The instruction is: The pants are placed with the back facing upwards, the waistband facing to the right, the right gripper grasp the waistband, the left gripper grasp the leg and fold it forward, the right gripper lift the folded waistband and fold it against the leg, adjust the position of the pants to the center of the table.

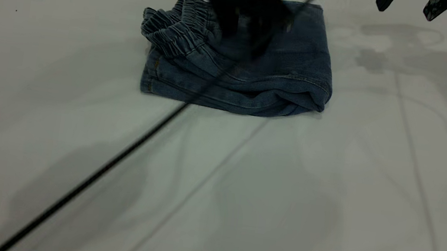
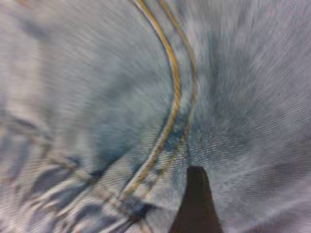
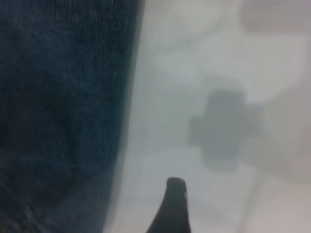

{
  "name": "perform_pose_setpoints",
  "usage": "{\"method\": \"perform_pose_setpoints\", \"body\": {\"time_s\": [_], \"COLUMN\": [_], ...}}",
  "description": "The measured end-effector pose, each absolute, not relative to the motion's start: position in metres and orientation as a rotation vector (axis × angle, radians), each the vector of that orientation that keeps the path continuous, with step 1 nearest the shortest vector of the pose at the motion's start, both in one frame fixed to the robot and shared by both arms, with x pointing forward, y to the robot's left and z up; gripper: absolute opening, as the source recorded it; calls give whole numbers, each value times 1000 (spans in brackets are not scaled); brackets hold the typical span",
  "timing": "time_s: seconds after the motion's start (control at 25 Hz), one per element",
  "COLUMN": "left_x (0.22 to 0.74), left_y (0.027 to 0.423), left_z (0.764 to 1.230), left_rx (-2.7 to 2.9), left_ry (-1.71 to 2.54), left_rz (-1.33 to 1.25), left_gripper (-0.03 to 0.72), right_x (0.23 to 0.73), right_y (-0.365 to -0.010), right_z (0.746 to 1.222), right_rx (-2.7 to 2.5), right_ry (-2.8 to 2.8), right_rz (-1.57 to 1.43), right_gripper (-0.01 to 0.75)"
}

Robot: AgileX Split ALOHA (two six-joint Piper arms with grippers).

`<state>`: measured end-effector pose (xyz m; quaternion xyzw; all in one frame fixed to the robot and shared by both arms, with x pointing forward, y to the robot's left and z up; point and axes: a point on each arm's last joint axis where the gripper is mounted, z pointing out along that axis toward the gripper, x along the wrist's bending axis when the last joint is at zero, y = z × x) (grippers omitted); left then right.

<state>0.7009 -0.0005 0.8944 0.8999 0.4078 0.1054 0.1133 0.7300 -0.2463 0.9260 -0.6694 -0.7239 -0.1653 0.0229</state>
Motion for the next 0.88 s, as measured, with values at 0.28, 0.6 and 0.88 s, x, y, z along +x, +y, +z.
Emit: {"method": "perform_pose_setpoints", "body": {"time_s": [0.28, 0.6, 0.88], "left_x": [701, 687, 654], "left_y": [2, 19, 42], "left_z": [961, 1061, 1159], "left_rx": [2505, 2338, 2160], "left_ry": [1200, 1177, 1111], "left_rz": [422, 618, 724], "left_gripper": [516, 516, 516], "right_x": [733, 723, 688], "right_y": [-245, -246, -248], "right_z": [969, 1041, 1126], "right_rx": [-2049, -2050, -2085], "right_ry": [-2288, -2365, -2413], "right_rz": [-578, -708, -923], "right_gripper": [594, 594, 591]}}
